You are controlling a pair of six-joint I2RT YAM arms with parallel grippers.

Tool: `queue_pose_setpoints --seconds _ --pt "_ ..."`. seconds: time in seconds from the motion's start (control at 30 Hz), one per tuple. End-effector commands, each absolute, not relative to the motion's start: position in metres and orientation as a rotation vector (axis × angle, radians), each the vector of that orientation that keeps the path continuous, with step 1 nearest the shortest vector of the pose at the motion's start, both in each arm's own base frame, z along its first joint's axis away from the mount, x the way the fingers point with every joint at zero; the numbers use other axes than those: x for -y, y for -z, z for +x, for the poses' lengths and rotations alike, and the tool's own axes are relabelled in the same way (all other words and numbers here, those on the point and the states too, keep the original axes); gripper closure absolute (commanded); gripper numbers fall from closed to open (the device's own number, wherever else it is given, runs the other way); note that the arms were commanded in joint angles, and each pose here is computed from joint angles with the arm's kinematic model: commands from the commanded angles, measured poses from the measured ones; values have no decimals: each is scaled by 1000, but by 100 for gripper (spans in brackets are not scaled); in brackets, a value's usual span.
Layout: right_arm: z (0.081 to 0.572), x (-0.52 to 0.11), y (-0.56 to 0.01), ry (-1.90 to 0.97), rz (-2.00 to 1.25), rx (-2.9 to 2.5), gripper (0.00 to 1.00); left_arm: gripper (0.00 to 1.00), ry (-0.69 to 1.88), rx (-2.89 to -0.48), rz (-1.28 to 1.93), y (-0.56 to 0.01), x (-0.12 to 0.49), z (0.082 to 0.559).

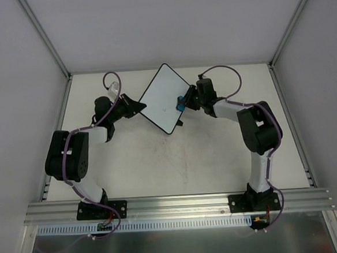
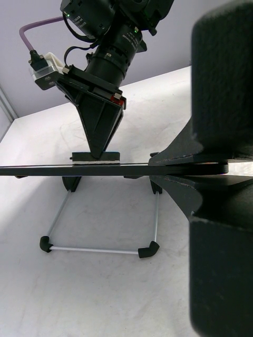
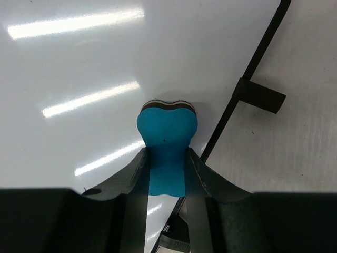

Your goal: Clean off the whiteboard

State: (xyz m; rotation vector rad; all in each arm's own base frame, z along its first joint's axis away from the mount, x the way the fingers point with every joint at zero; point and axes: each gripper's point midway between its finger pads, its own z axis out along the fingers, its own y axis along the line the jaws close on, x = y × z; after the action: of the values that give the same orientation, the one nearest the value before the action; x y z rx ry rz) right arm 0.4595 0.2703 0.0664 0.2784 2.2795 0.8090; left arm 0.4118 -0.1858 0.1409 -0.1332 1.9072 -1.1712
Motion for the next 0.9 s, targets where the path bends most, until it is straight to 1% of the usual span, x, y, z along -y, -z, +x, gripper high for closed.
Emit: queue_pose_setpoints --seconds 0.0,0.17,0.33,0.47,0.87 --pt "429 -276 -23 -726 233 -2440 100 100 1150 -1912 -76 -137 186 410" --pt "419 -302 -42 -725 44 -2391 100 100 1152 -1916 -78 -136 187 410" --pt "405 -343 -69 -874 -176 -2297 100 100 1161 -1919 -76 -135 188 410" --pt "391 -364 -75 -911 -291 -2273 100 100 1153 -1915 -72 -137 187 411" --pt "348 -409 -81 -882 -573 -2250 100 100 1153 -1919 -65 -139 188 412"
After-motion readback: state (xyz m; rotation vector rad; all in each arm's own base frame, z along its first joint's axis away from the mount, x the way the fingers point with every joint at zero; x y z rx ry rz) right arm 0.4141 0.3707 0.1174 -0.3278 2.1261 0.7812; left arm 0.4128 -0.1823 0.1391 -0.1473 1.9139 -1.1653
